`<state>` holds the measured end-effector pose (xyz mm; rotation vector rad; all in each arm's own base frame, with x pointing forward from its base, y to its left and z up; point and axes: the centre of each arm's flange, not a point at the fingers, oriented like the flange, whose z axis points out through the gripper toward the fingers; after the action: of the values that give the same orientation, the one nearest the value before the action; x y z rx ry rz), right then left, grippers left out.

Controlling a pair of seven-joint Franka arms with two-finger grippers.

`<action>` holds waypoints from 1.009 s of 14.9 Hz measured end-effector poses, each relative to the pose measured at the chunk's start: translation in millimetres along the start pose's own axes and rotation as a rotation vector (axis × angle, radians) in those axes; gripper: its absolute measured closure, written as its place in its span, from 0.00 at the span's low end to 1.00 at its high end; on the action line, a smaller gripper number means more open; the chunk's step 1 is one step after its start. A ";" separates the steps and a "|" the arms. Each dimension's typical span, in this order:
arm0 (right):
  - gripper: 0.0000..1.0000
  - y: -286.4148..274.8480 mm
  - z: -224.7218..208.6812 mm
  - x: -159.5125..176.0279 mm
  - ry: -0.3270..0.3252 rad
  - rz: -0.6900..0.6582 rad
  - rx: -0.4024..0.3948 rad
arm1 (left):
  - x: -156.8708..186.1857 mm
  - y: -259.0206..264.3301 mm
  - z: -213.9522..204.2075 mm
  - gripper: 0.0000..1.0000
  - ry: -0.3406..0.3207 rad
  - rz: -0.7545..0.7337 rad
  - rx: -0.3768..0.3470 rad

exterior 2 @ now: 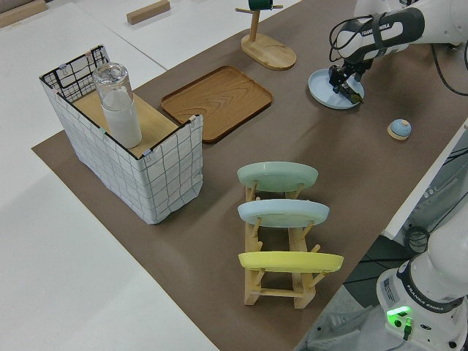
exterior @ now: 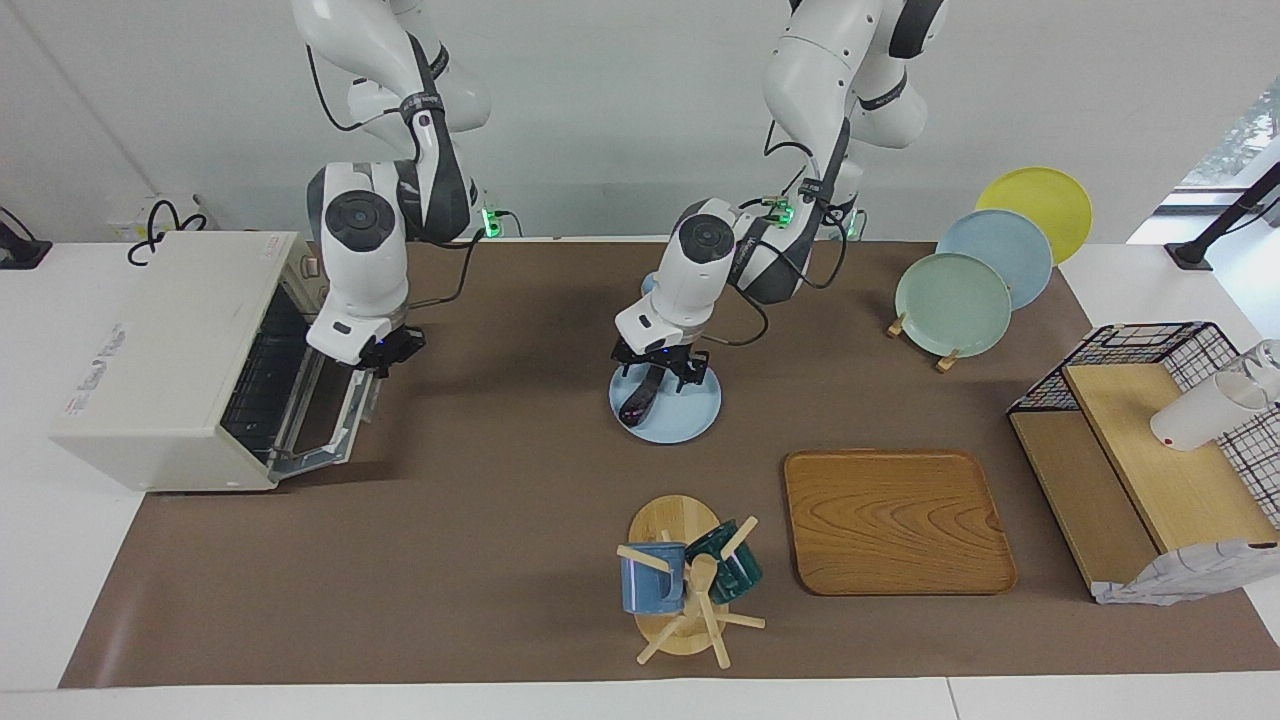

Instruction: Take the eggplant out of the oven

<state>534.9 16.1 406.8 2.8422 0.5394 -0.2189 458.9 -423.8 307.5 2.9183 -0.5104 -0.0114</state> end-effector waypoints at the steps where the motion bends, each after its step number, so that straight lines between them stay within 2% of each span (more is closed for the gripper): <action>1: 0.99 14.9 -10.4 -6.9 -0.001 0.000 0.009 | 0.0 0.0 -0.1 0.03 0.000 0.000 0.000; 2: 0.99 32.5 -18.9 -14.9 0.001 0.000 0.022 | 0.1 -0.3 0.1 0.12 0.000 -0.001 0.000; 3: 0.99 56.2 -26.9 -26.1 0.001 0.004 0.030 | -0.2 -0.6 0.9 0.30 -0.001 -0.001 0.001; 5: 0.99 83.2 -32.1 -39.0 -0.002 0.024 0.034 | -0.8 -1.0 1.7 0.56 -0.003 -0.001 0.002; 6: 0.99 88.4 -33.4 -42.1 -0.004 0.033 0.035 | -0.9 -1.2 2.0 0.56 -0.004 -0.002 0.002; 8: 0.96 88.1 -41.0 -46.0 -0.008 0.041 0.048 | -0.4 -2.5 1.8 0.70 -0.003 -0.004 0.003; 9: 0.96 86.4 -51.0 -48.9 -0.002 0.052 0.077 | 0.3 -3.8 1.4 0.70 -0.002 -0.007 0.003; 11: 0.82 84.5 -82.5 -55.1 0.019 0.072 0.129 | 4.4 -10.7 -3.9 0.70 0.004 -0.019 0.005; 12: 0.82 84.0 -100.3 -57.3 0.029 0.074 0.139 | 9.3 -19.6 -12.7 0.70 0.006 -0.035 0.007; 13: 0.76 83.9 -114.6 -58.6 0.041 0.077 0.149 | 16.1 -33.5 -27.3 0.70 0.006 -0.059 0.009; 15: 0.57 82.1 -129.5 -58.9 0.061 0.083 0.185 | 31.7 -74.9 -70.4 0.70 0.007 -0.123 0.011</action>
<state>524.8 -44.4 559.1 3.0521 0.4326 -0.1763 516.6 -352.9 364.3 2.9543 -0.3299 -0.0151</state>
